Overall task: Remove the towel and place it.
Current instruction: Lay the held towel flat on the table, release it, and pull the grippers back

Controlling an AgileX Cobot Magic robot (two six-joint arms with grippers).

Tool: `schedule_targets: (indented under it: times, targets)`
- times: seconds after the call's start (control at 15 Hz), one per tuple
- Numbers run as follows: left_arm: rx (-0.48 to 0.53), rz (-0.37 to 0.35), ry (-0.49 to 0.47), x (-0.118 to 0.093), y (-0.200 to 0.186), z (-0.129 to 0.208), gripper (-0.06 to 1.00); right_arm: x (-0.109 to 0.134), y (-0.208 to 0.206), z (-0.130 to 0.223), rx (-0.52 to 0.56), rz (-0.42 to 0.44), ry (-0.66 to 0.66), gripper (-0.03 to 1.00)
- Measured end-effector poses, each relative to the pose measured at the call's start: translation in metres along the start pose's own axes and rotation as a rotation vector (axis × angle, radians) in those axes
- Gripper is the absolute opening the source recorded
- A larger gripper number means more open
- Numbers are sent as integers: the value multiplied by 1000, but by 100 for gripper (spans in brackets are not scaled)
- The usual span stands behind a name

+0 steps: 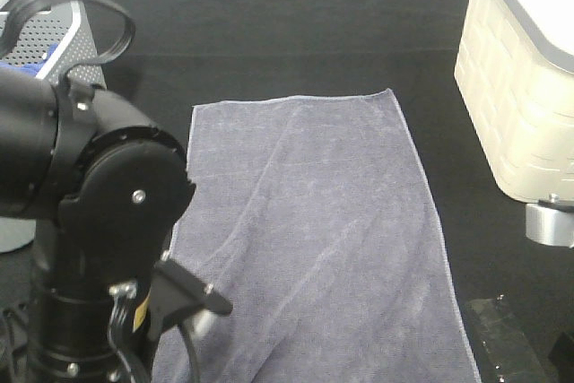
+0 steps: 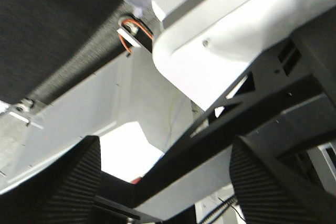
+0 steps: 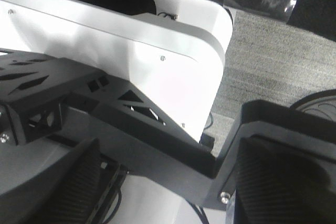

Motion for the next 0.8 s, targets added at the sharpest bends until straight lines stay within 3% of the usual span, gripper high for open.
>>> schedule_targets:
  times: [0.2, 0.33, 0.47, 0.8]
  targets:
    - [-141, -96, 25, 11, -31, -24, 66, 6, -21, -22, -109, 0, -21, 67]
    - [-277, -181, -13, 30, -64, -48, 66, 12, -46, -44, -233, 1, -44, 62]
    - [-386, -176, -94, 54, -87, -69, 64, 16, -79, -71, -354, 28, -75, 54]
    - [-628, -109, -245, 111, -139, -107, 61, 15, -132, -130, -466, 126, -115, 52]
Point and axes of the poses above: a point on each arm's last joint axis where the gripper is mounted, y pointing out along that axis toward the gripper, x along the wrist's bending axis when the last joint is at zero, z = x × y, the point moved 8 cm from there along y, pointing out along that axis toward the gripper
